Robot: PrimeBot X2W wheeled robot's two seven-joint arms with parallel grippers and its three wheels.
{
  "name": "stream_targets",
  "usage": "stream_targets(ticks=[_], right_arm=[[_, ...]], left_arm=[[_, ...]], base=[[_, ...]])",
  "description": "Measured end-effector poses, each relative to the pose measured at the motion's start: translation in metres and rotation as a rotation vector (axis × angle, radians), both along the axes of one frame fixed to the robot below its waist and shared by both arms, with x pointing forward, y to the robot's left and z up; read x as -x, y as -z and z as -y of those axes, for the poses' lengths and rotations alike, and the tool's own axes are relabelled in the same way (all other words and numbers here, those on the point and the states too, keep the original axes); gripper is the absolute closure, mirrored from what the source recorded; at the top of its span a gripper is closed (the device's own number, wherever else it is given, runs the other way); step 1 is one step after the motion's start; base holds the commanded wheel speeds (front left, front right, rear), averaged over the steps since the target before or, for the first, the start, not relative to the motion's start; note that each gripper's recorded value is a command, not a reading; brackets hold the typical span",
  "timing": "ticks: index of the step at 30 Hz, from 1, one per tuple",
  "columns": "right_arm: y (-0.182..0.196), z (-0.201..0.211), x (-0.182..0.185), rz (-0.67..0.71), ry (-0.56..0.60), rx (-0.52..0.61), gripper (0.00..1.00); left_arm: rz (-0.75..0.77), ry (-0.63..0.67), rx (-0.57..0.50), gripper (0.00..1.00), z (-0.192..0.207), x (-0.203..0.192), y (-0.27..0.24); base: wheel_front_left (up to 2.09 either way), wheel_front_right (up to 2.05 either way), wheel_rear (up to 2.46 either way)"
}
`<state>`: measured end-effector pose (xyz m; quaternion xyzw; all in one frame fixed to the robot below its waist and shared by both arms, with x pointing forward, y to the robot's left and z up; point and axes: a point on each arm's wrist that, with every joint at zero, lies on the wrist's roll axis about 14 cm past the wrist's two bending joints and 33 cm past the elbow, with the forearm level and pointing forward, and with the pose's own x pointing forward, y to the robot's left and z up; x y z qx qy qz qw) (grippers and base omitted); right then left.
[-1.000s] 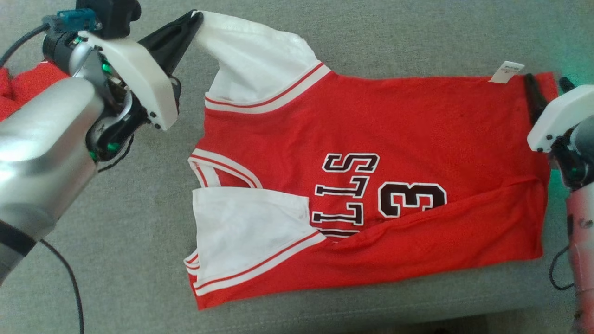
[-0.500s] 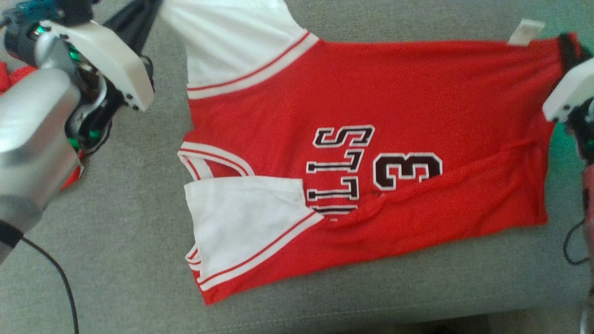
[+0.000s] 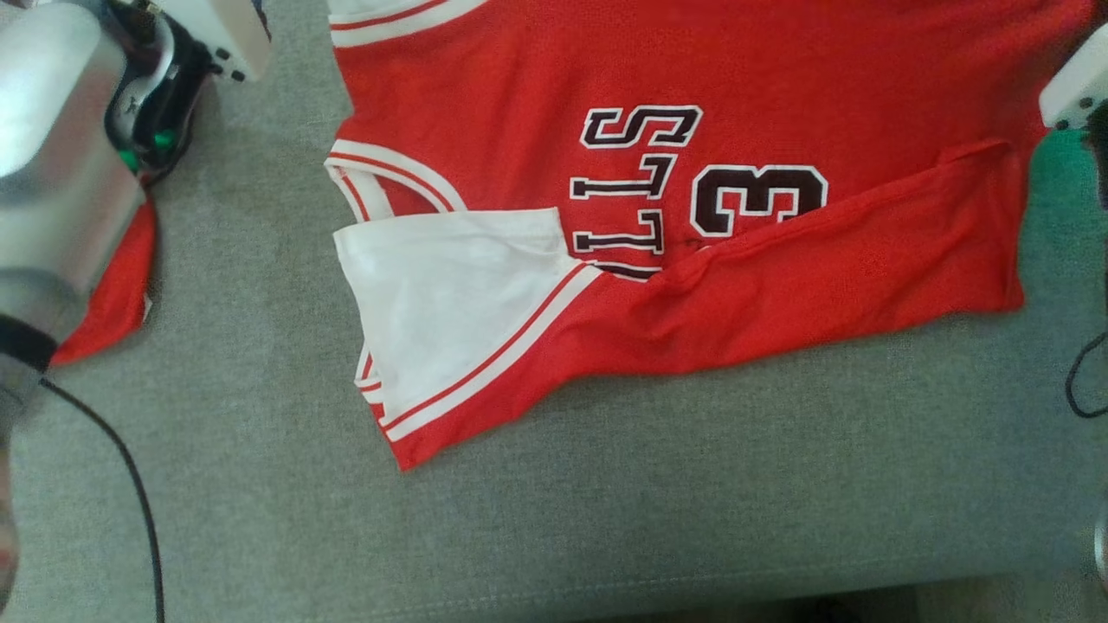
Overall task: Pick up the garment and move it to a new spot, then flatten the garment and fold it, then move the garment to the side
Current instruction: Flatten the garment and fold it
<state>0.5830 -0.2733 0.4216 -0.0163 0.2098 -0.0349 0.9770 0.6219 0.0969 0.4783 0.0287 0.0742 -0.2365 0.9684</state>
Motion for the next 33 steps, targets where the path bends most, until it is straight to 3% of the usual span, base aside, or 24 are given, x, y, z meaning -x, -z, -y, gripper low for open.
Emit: stream_targets(ticks=[13,33], right_arm=[[-0.015,-0.007,0.014,0.046,-0.054,0.015,1.0],[0.005,-0.007,0.133,-0.258,-0.196,-0.007,1.0]], left_arm=[[0.013,0.086,-0.052,1.0,0.006,0.034,-0.005],[-0.161,0.229,-0.121,1.0,-0.004,0.202,0.013]], base=[[0.0,0.0,0.0],[0.0,0.0,0.0]])
